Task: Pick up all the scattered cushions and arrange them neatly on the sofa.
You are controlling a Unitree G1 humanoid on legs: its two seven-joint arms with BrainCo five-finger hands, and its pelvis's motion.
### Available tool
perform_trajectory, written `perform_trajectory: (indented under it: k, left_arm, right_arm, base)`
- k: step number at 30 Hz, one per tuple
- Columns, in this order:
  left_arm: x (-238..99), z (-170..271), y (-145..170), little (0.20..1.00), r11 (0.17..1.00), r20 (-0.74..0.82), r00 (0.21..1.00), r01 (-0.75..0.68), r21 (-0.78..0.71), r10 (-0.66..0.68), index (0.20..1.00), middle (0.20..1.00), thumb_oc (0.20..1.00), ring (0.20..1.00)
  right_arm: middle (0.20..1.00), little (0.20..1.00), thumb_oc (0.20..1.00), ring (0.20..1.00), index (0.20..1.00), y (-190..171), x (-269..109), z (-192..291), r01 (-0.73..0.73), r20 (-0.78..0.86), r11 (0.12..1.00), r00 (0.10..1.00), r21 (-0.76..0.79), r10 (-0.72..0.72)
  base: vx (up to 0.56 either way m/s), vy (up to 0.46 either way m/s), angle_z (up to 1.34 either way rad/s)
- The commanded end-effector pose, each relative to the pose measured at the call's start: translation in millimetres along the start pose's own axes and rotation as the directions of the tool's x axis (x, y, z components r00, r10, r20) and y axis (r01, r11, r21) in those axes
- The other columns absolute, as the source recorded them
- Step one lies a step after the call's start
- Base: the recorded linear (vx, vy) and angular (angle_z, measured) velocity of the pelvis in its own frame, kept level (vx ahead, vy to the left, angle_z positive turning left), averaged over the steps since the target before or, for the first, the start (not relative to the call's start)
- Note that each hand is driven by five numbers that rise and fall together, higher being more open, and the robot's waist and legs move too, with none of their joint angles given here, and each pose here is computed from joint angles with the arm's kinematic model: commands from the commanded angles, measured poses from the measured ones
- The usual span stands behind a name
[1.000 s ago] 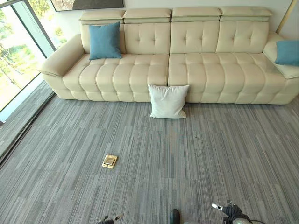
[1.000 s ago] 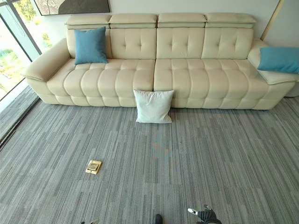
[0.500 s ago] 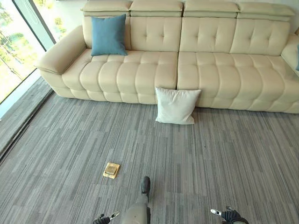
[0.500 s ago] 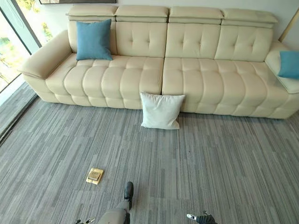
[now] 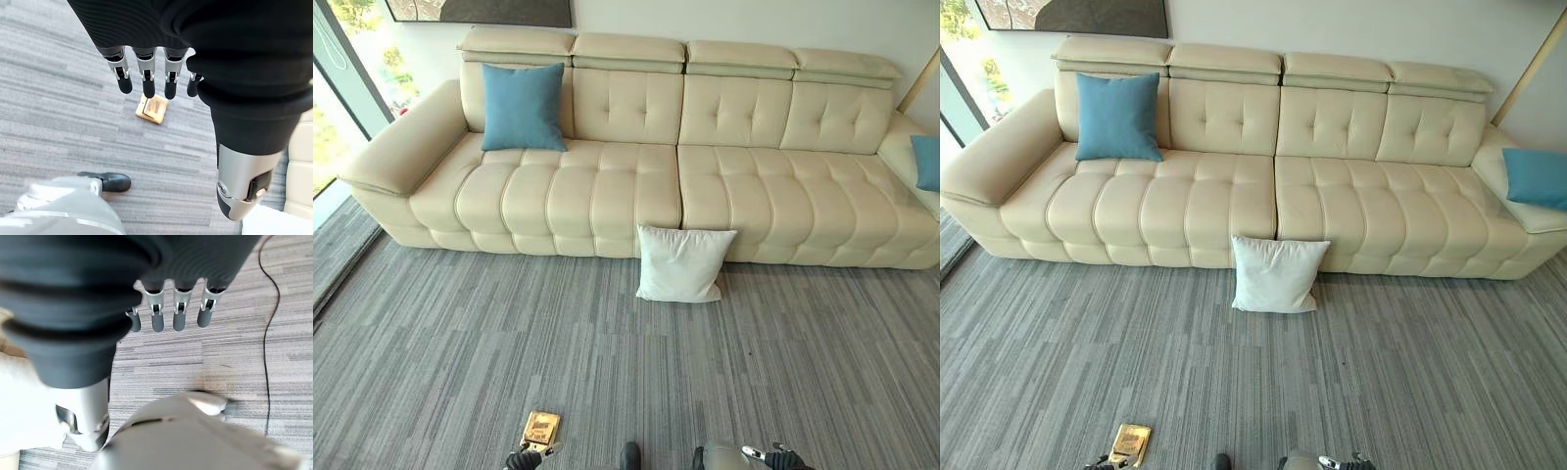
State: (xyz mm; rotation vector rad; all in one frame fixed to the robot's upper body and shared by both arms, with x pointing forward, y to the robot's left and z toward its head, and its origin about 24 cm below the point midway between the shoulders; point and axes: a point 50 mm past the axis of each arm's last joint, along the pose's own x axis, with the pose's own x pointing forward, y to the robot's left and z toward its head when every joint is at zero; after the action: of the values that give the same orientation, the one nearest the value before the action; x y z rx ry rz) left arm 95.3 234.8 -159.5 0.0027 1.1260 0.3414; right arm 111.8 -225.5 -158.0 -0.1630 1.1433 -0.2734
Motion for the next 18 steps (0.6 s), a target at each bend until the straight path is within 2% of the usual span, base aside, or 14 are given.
perform_trajectory:
  k: [1, 8, 11, 18]
  left_arm:
    - [3, 25, -4, 1.000, 1.000, 0.092, 0.996, 0.003, -0.008, -0.003, 1.000, 1.000, 1.000, 1.000]
    - [2, 22, -8, 1.000, 1.000, 0.093, 0.996, 0.013, 0.015, -0.014, 1.000, 1.000, 1.000, 1.000]
    - [1, 11, -8, 1.000, 1.000, 0.062, 0.998, 0.008, 0.000, -0.008, 1.000, 1.000, 1.000, 1.000]
    - [1, 16, -11, 1.000, 0.999, 0.083, 0.996, 0.026, -0.029, -0.024, 1.000, 1.000, 1.000, 1.000]
  right_arm:
    - [1.000, 1.000, 1.000, 1.000, 1.000, -15, 2, 11, 0.050, 0.031, 0.999, 0.998, -0.017, -0.049]
    - [1.000, 1.000, 1.000, 1.000, 1.000, -21, 0, -6, 0.055, -0.011, 0.998, 0.998, -0.037, -0.055]
    - [1.000, 1.000, 1.000, 1.000, 1.000, -26, 2, 11, 0.065, 0.053, 0.998, 0.996, 0.004, -0.065]
    - [1.000, 1.000, 1.000, 1.000, 1.000, -32, 4, 21, 0.077, 0.073, 0.997, 0.994, 0.001, -0.077]
  base:
    - [0.42, -0.129, -0.06]
    - [0.41, -0.186, 0.27]
    - [0.60, -0.413, 0.50]
    - [0.28, -0.218, -0.26]
